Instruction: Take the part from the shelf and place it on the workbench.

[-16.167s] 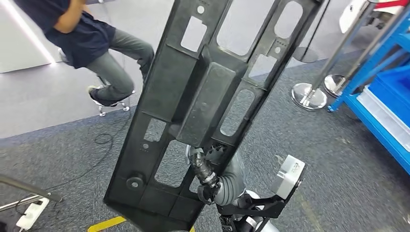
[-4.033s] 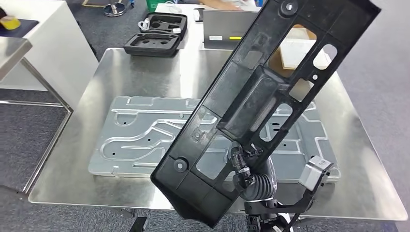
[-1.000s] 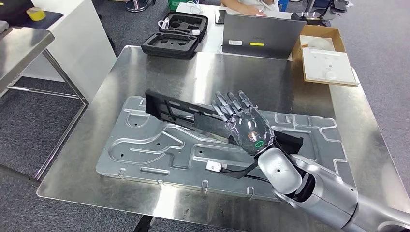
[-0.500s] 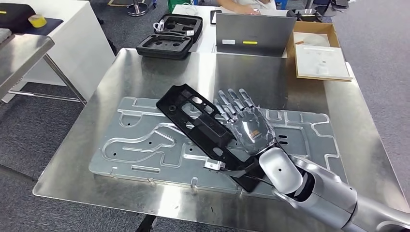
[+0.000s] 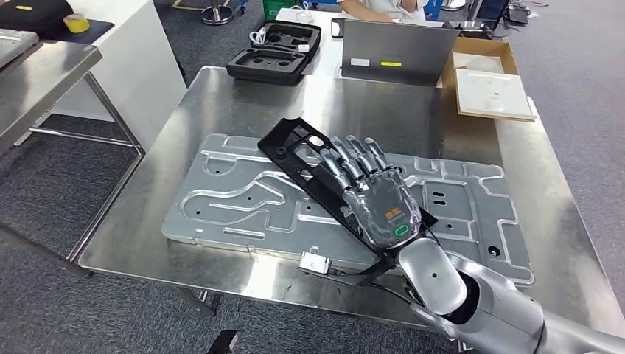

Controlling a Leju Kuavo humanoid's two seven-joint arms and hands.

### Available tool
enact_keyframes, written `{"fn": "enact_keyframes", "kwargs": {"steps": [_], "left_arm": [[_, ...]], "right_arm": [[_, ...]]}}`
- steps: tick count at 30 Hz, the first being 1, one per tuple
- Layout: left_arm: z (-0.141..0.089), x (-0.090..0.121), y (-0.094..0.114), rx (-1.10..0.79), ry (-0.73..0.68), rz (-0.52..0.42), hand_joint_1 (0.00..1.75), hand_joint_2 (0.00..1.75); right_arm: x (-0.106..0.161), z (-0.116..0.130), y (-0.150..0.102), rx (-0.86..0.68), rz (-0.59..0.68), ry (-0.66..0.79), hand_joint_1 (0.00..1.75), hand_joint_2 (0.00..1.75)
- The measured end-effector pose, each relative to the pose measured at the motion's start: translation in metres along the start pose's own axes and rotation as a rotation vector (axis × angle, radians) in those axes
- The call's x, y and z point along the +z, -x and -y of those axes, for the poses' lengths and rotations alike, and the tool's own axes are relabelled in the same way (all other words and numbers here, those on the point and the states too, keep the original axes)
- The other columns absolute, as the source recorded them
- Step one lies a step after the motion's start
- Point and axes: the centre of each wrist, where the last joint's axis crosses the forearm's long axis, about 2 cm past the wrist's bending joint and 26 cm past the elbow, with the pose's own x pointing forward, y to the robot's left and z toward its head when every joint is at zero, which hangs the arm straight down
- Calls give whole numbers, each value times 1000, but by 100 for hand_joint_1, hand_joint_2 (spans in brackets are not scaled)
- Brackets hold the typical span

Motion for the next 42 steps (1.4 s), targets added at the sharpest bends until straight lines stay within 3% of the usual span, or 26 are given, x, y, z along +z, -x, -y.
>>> {"fn": "enact_keyframes", "kwargs": {"steps": [9, 21, 30, 34, 38, 42], "left_arm": [[-1, 1, 4, 5, -25, -5, 0, 0], [-2, 1, 9, 14, -47, -27, 0, 0], [-9, 0, 11, 36, -88, -111, 0, 0], [-9, 0, 13, 53, -98, -126, 0, 0], [-10, 1, 14, 71, -113, -139, 0, 0], [-10, 1, 17, 81, -122, -153, 0, 0]], "right_arm": [[23, 27, -20, -519, -138, 250, 0, 0], [38, 46, -27, -749, -204, 362, 0, 0], [100, 14, -28, -1076, -414, 415, 0, 0], [131, -8, -19, -1165, -615, 400, 0, 0], [167, -41, -16, -1230, -820, 387, 0, 175], [213, -83, -23, -1158, -983, 376, 0, 175]]}}
